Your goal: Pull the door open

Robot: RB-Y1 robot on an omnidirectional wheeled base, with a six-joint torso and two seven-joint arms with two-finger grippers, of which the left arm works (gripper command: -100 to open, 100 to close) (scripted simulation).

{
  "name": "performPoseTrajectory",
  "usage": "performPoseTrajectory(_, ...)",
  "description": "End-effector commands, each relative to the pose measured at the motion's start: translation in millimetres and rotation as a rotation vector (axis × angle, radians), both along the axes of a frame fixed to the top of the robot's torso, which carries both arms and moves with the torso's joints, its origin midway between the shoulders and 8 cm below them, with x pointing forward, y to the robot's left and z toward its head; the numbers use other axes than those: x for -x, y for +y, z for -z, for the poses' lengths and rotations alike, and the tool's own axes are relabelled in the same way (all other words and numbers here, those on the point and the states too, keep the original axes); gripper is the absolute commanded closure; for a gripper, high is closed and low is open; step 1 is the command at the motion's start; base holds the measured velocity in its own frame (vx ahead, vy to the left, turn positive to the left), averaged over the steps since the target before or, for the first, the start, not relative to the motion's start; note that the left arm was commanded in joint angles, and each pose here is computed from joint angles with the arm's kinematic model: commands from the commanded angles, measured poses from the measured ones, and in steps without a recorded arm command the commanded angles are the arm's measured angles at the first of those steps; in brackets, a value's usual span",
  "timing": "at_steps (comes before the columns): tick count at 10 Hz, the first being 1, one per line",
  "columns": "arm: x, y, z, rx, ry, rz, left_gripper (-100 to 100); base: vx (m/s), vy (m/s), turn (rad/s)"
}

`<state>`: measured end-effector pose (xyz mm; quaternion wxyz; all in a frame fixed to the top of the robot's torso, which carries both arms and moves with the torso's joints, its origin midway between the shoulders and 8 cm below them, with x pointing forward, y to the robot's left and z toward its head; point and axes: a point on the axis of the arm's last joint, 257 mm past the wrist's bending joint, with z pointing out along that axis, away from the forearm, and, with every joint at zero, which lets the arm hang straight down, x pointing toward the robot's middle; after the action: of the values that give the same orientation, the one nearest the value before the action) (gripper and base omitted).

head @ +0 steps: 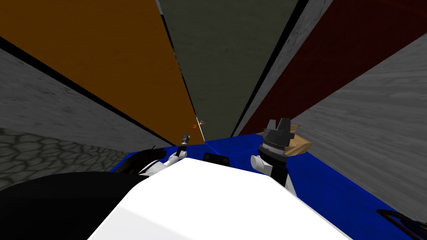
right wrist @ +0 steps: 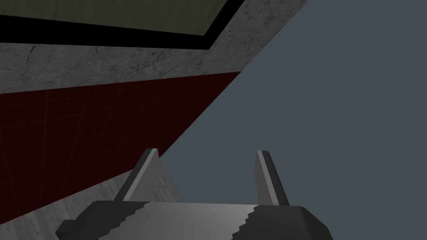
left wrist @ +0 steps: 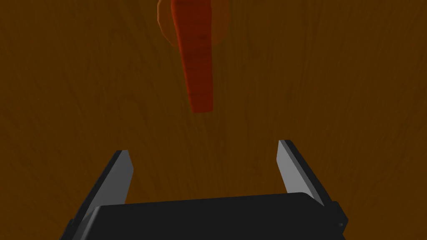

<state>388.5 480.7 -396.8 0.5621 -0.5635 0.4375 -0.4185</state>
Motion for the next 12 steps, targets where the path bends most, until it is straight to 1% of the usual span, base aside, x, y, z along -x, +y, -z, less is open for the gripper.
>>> performPoseTrajectory(1,-2.2,-5.7,-3.4,0.005,-0.008,0.014,-100,-0.114,-0.052,-0.024)
performPoseTrajectory(2,-6.0,-18.6,-5.4,0.014,-0.021,0.046,-100,-0.143,-0.035,-0.068)
performPoseTrajectory(3,-3.8,-11.3,-3.8,0.009,-0.013,0.030,-100,-0.081,-0.016,-0.019)
performPoseTrajectory(4,11.2,6.2,3.5,-0.004,0.013,-0.011,-100,0.053,0.082,0.109)
performPoseTrajectory(6,11.2,6.2,3.5,-0.004,0.013,-0.011,-100,0.076,0.089,0.025)
performPoseTrajectory(7,14.6,11.0,5.4,-0.009,0.019,-0.025,-100,0.124,0.066,0.002)
performPoseTrajectory(9,11.4,8.9,4.5,-0.008,0.015,-0.027,-100,0.158,0.071,-0.026)
performPoseTrajectory(11,0.1,-1.6,0.0,-0.002,-0.003,-0.011,-100,0.212,0.013,-0.085)
performPoseTrajectory(12,-9.8,-11.6,-4.5,0.005,-0.020,0.005,-100,0.250,-0.023,-0.102)
